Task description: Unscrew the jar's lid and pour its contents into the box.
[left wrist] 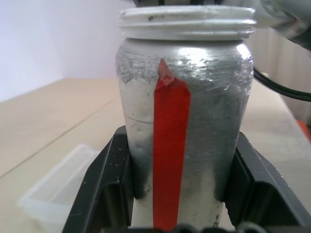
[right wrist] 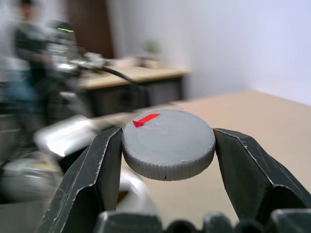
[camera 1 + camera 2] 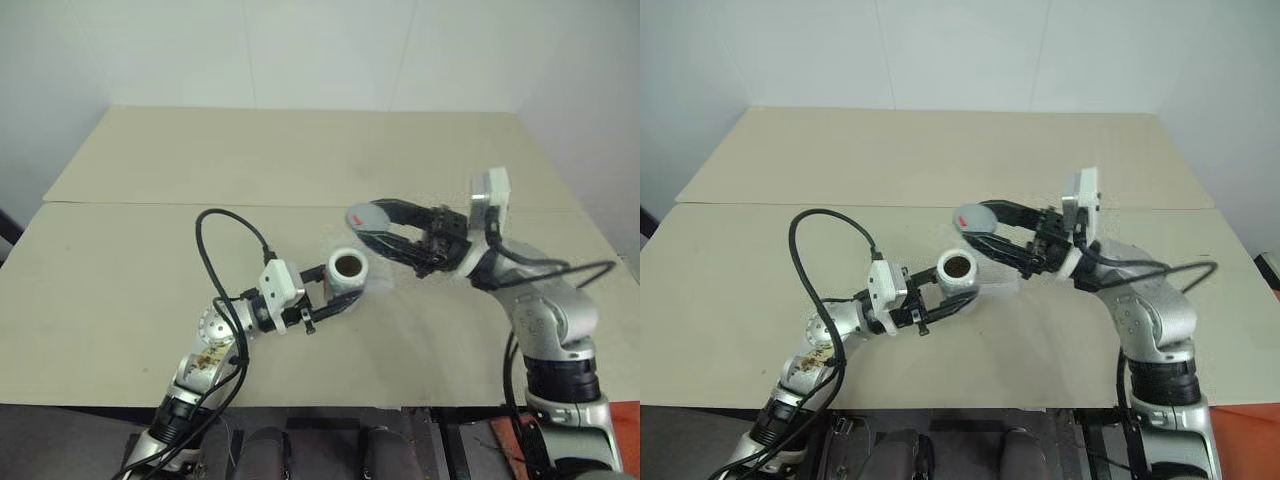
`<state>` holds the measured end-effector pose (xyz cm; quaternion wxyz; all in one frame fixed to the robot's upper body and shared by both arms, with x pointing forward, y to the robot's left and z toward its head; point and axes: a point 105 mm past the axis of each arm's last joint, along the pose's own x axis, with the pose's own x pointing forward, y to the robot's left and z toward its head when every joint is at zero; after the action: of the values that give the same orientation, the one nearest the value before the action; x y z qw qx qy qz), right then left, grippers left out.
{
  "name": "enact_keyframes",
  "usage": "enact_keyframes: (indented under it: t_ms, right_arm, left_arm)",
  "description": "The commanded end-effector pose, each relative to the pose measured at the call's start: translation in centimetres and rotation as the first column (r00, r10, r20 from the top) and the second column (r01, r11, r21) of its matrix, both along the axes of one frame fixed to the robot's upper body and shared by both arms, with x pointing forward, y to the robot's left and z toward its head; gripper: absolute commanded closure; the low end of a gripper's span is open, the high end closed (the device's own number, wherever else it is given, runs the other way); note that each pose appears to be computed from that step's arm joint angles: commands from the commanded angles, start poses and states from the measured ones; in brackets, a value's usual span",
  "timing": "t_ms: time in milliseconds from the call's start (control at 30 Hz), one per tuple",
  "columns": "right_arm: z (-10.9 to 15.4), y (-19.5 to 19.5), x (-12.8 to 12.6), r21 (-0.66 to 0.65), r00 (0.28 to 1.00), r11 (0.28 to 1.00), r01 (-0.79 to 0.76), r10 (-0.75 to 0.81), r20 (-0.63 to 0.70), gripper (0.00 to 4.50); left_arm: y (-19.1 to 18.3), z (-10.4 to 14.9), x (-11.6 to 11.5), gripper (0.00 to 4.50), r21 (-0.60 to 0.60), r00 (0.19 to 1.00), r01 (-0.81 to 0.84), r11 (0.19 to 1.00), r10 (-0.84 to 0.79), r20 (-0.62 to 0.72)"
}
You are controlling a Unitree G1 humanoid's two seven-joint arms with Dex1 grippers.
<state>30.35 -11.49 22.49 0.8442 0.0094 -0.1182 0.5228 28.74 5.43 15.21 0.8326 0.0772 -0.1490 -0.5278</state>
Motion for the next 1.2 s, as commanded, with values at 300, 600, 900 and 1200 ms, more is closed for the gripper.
enact_keyframes:
  t_ms: [300, 600, 900, 1200]
  right_arm:
    - [-3.7, -6.7, -1.1, -0.263, 0.915, 0.886, 0.382, -0.402, -0.023, 1.68]
    - [-9.3, -9.1, -0.8, -0.459, 0.826, 0.776, 0.433, -0.545, -0.142, 1.68]
    - [-12.8, -11.0, -1.1, -0.625, 0.74, 0.675, 0.391, -0.635, -0.223, 1.68]
    - [-8.9, -11.2, -2.5, -0.609, 0.798, 0.68, 0.408, -0.589, -0.124, 0.04]
  left_arm:
    - [2.9, 2.1, 3.3, 2.5, 0.0, 0.988, -0.146, 0.989, 0.146, 0.049]
    - [2.9, 2.2, 5.1, 2.5, 0.004, 0.975, -0.205, 0.979, 0.204, 0.089]
    - [3.4, 2.1, 6.5, 2.5, 0.064, 0.953, -0.281, 0.958, 0.27, 0.14]
    - [3.9, 2.8, 7.6, 2.5, 0.065, 0.937, -0.32, 0.945, 0.307, 0.166]
